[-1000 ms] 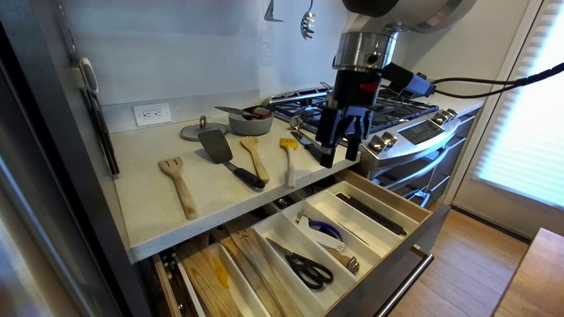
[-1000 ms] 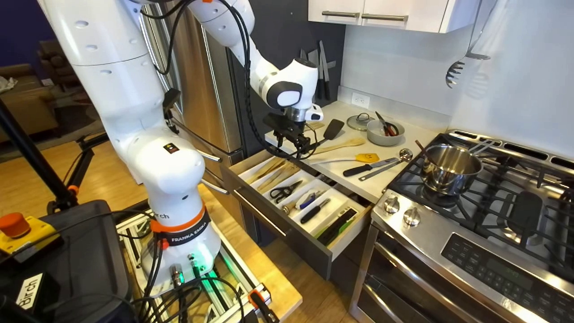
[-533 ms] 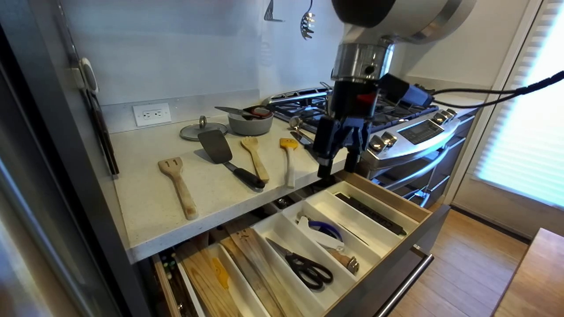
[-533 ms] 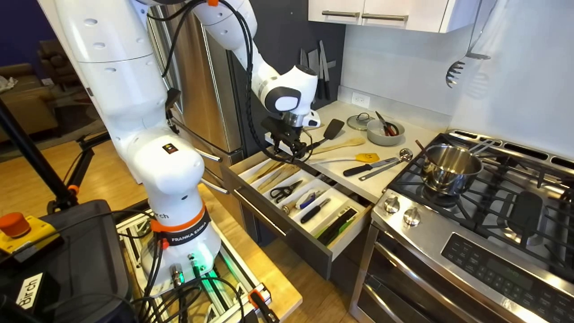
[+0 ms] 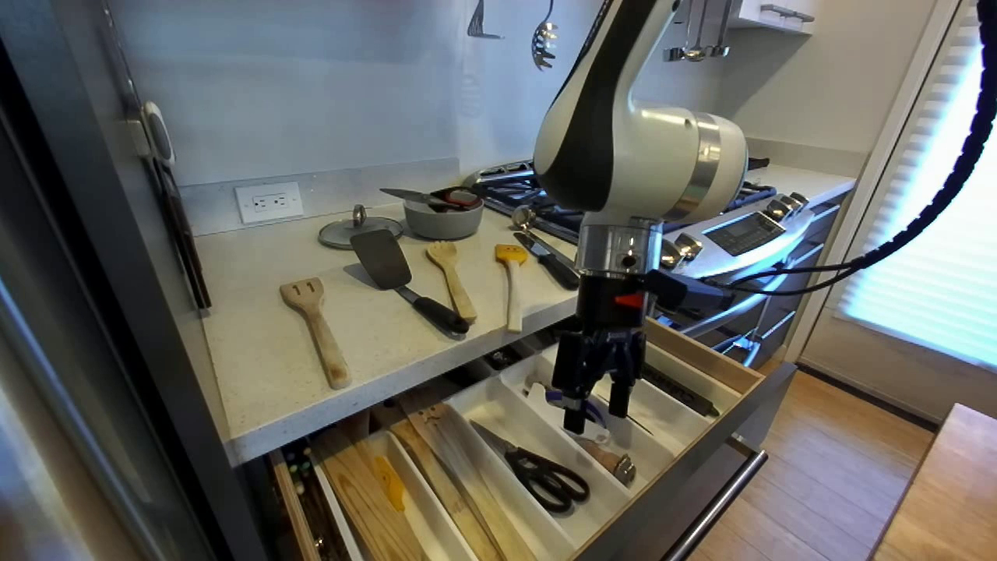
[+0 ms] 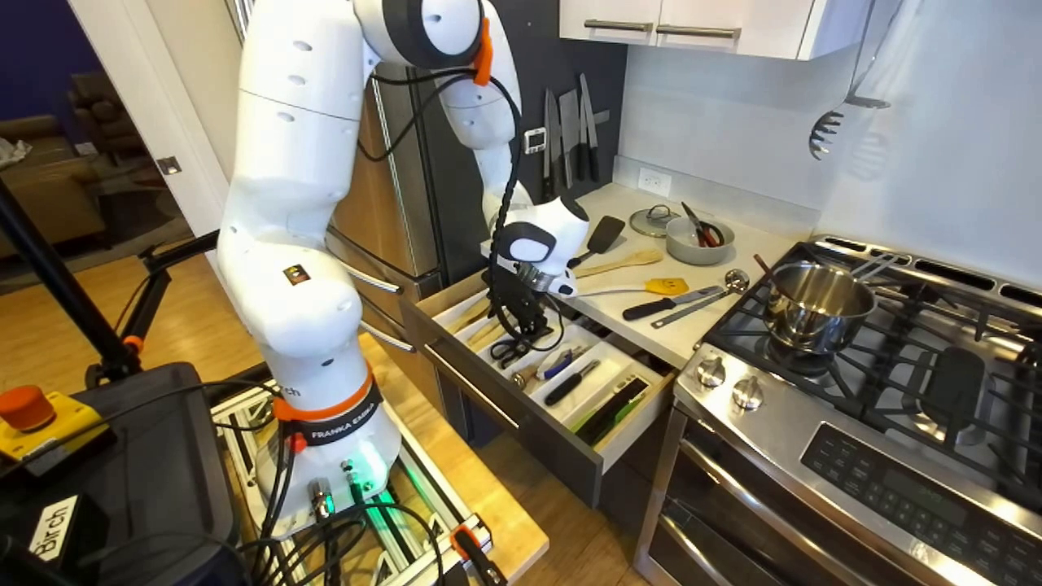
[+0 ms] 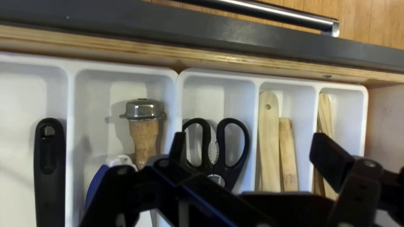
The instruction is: Remove the scissors in middle compartment of the opened drawer and put it on the right side of the wooden spatula on the far left
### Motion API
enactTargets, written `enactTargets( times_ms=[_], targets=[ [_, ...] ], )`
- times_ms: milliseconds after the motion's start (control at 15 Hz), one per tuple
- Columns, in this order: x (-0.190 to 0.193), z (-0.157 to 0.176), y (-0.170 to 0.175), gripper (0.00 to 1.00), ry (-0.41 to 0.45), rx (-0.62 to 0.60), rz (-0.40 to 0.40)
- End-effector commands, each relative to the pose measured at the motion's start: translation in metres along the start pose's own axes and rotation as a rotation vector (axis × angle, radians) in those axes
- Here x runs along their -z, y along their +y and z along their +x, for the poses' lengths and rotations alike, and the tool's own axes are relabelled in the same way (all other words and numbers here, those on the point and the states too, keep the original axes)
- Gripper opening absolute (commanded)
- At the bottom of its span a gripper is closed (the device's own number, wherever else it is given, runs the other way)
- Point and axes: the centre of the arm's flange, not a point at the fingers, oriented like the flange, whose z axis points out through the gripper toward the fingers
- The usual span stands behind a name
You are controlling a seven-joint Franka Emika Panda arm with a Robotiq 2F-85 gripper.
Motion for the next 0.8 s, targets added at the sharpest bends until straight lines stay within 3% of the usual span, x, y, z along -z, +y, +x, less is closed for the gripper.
enactTargets(
  times_ms=[0,133,267,533,733],
  targets=[
    [-0.002,0.001,0.001,1.0,-0.004,-0.001,0.003],
    [0.002,0.001,-0.002,1.0,0.004,0.003,0.002],
    [-0.012,0.014,-0.005,0.99,-0.048,-0.012,-0.023],
    [-0.029,0.025,-0.011,1.0,-0.09,-0.061,-0.12],
    [-0.042,0.037,-0.016,0.68,-0.072,-0.066,-0.148]
  ],
)
